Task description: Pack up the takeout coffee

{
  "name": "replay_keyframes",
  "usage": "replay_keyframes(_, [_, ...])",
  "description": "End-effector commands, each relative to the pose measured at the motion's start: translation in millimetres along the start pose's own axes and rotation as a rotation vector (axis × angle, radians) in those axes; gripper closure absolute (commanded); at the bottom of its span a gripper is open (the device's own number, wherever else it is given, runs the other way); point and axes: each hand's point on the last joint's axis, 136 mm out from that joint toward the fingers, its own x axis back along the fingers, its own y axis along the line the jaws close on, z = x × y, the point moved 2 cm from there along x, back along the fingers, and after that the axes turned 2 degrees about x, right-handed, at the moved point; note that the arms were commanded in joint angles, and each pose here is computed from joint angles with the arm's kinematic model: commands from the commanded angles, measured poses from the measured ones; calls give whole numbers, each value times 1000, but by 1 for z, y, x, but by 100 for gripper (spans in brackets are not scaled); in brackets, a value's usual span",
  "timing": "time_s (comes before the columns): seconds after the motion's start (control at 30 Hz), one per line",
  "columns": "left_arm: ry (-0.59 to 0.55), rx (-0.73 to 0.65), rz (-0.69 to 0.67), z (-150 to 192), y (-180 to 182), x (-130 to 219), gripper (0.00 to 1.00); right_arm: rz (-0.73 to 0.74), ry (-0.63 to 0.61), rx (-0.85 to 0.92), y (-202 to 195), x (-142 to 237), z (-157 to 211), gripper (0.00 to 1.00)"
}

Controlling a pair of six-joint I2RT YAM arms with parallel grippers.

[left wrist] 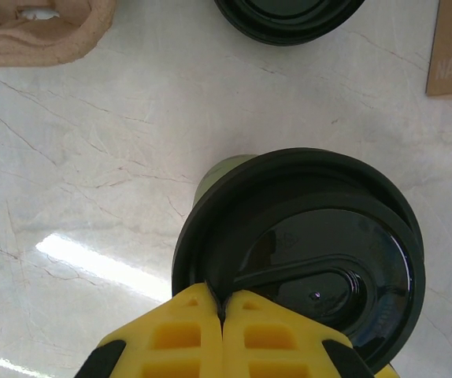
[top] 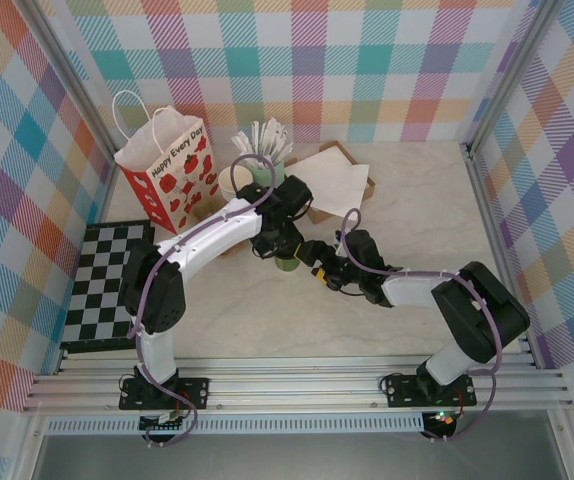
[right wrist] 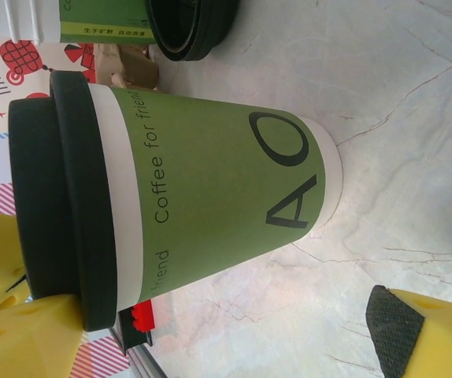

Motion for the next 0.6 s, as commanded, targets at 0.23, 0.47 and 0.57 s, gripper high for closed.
replay_keyframes(0.23, [86, -311, -82, 14, -6, -21, 100, -94, 83, 107, 52, 31, -26, 2])
replay_keyframes(0.47, [105, -445, -42, 13, -21, -14, 100, -17, 99, 45, 47, 32, -45, 0])
replay_keyframes(0.57, [107, -469, -29, 13, -23, -13, 100, 9, 91, 1, 37, 30, -49, 0])
